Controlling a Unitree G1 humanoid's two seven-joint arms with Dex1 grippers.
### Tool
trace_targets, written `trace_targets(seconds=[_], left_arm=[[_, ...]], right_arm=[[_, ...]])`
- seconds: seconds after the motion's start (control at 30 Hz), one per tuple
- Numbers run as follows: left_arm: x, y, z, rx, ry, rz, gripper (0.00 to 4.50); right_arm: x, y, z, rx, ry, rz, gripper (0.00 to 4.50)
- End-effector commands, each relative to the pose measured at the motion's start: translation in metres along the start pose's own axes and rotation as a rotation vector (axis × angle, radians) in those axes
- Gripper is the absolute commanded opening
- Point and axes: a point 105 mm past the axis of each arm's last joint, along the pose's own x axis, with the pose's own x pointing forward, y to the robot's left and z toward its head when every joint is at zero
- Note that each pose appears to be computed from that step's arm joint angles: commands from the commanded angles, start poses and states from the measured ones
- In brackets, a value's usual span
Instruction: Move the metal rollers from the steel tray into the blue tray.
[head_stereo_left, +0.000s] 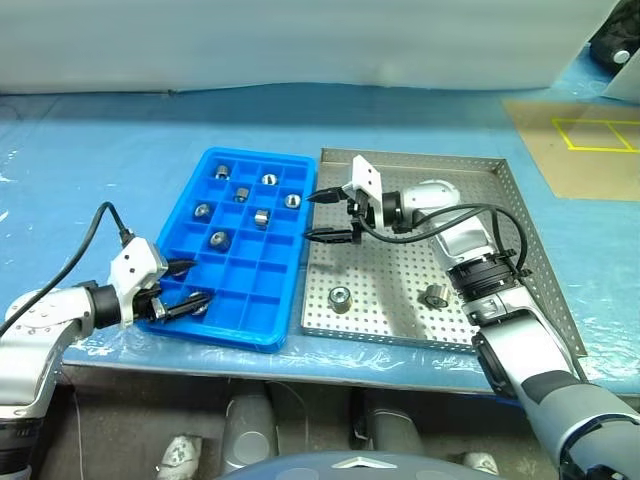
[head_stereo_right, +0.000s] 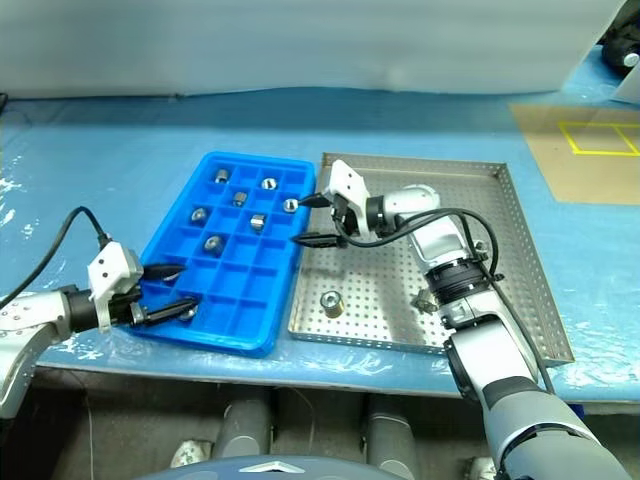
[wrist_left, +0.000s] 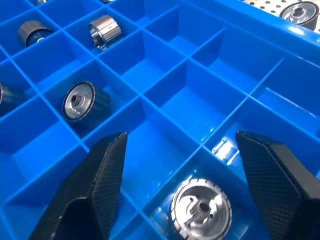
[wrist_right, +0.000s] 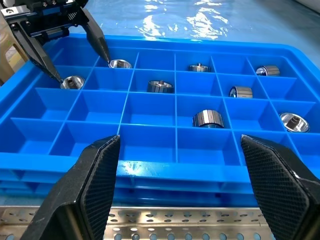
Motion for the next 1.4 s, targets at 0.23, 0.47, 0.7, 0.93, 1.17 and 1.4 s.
trace_targets(seconds=[0.23,0.47,0.7,0.93,1.17,1.4], left_arm=[[-0.004,0.042,0.093,0.139,-0.277,0.094,3.70],[0.013,0.047,0.105,0.152,-0.304,-0.009,3.70],[0.054,-0.001,0.069,0.192,-0.192,-0.290,3.70],[0.078,-0.017,0.082,0.193,-0.257,-0.378,3.70],[0.081,-0.035,0.082,0.202,-0.267,-0.454,3.70],[0.064,-0.040,0.073,0.216,-0.228,-0.489,3.70]], right_arm=[[-0.012,-0.005,0.014,-0.043,-0.032,-0.038,3.96],[-0.044,-0.014,0.008,-0.022,-0.001,-0.144,3.96],[-0.068,0.018,-0.011,0.050,0.064,-0.154,3.96],[-0.060,0.048,-0.018,0.104,0.081,-0.130,3.96],[-0.042,0.073,-0.028,0.159,0.104,-0.029,3.96],[-0.025,0.094,-0.035,0.189,0.117,0.101,3.96]])
